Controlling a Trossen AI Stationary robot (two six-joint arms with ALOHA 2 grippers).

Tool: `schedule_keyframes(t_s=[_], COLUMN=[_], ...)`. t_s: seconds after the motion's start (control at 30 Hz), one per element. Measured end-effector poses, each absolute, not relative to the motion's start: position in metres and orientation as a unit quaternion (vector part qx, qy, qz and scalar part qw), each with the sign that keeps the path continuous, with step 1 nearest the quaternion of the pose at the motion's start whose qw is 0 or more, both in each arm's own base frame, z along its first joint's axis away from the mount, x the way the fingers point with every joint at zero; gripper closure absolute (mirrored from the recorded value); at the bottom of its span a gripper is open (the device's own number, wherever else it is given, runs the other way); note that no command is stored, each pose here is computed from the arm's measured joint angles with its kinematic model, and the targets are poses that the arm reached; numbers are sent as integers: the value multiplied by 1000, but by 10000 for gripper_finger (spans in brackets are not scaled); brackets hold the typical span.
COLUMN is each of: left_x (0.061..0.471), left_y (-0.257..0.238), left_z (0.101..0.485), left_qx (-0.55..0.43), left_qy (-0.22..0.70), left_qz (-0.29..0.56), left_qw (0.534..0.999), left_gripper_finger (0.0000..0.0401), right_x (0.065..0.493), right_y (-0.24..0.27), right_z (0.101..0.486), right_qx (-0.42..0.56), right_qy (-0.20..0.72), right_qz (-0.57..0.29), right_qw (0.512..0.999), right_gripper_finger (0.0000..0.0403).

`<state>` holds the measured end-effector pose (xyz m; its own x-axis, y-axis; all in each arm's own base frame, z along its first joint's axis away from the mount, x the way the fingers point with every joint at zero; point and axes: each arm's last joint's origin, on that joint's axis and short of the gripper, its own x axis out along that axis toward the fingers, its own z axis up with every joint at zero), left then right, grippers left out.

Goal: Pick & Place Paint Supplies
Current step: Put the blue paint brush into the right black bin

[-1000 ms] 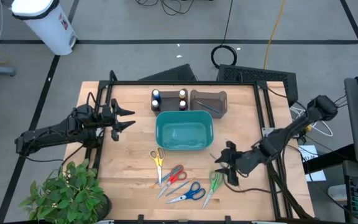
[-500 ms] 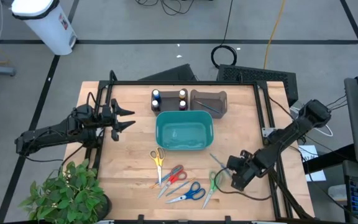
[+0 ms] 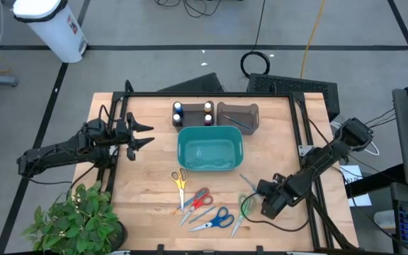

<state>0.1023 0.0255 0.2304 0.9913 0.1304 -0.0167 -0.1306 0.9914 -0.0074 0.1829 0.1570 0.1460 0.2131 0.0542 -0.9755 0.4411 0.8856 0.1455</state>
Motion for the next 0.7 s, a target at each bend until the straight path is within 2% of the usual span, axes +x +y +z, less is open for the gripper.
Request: schedule_keyframes(t_s=[0.5, 0.7], left_x=[102, 102], left_y=[26, 26], left_z=[230, 230], left_qx=[-4, -4], left_qy=[8, 8], left_qz=[65, 66], left_qw=[998, 998], left_gripper_finger=[194, 194], right_x=[184, 180], right_y=[151, 146], right_z=[145, 149], right_qx=[182, 203], right_qy=[625, 659], right_qz=[-132, -121], right_qw=[748, 714], right_gripper_finger=[255, 255])
